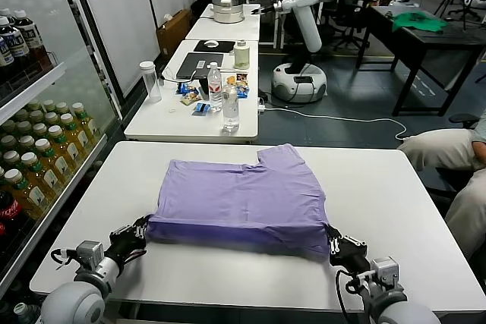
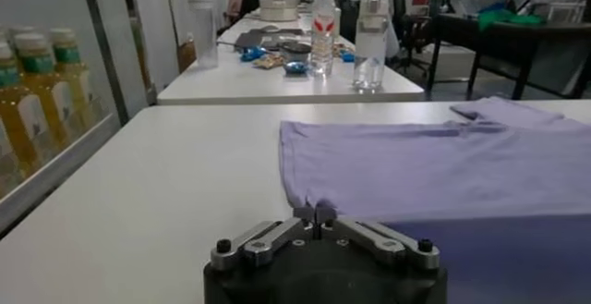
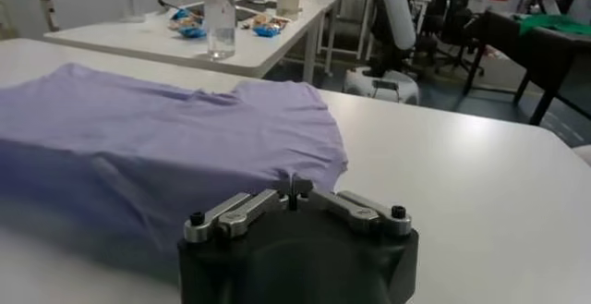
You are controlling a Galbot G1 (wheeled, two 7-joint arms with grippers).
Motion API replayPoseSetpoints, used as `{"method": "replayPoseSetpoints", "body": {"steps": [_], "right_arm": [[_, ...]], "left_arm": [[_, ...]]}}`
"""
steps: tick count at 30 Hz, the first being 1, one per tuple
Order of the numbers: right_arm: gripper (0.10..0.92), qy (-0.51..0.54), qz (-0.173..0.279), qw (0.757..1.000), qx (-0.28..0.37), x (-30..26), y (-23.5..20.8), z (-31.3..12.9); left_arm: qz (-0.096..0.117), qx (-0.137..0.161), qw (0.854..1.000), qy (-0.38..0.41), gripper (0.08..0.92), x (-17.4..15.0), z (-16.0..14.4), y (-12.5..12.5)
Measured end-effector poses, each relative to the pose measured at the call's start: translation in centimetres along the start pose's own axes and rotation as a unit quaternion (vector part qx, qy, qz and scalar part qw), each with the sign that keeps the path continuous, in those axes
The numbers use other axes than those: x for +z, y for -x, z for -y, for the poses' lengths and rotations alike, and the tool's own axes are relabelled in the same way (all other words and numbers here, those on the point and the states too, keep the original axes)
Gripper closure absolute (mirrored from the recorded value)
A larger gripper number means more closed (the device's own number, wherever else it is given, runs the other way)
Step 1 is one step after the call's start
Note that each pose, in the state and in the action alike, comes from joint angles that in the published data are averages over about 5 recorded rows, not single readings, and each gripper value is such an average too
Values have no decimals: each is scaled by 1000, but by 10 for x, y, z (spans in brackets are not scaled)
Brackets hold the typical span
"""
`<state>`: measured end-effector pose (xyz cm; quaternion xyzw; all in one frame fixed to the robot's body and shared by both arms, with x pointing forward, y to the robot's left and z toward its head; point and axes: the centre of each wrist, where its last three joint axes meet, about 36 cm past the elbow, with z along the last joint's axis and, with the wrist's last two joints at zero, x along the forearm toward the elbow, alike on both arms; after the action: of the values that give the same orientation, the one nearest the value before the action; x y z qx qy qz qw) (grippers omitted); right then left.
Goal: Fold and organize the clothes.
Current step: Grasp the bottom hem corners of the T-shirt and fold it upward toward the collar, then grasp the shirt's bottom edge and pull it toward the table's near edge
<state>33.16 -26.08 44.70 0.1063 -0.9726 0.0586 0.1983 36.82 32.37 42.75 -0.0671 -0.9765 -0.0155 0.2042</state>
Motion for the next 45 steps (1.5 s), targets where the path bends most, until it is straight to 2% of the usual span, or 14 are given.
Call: {"method": "replayPoseSetpoints", "body": {"steps": [8, 15, 21, 24, 26, 29, 35, 45], "right_arm": [[613, -1, -9, 1000, 13, 1, 14, 3], [422, 4, -19, 1000, 23, -1, -4, 11], [256, 16, -38, 999, 23, 8, -17, 8], [218, 24, -49, 998, 22, 15, -18, 5], [235, 31, -55, 998, 20, 20, -18, 3], [309, 41, -63, 997, 17, 27, -16, -1], [481, 56, -69, 996, 11, 35, -13, -7], [775, 74, -61, 995, -5, 41, -7, -9]], "left_arm": [[11, -14, 1000, 16, 653, -5, -6, 19], [9, -29, 999, 17, 445, -8, -15, 9], [-11, -17, 1000, -1, 273, 1, 0, -10], [-27, -17, 999, -6, 205, 7, 5, -13], [-36, -17, 999, -9, 187, 10, 6, -13], [-50, -18, 998, -16, 211, 15, 6, -12], [-67, -17, 997, -29, 372, 22, 4, -7], [-69, -9, 997, -41, 667, 25, 10, -3]]}}
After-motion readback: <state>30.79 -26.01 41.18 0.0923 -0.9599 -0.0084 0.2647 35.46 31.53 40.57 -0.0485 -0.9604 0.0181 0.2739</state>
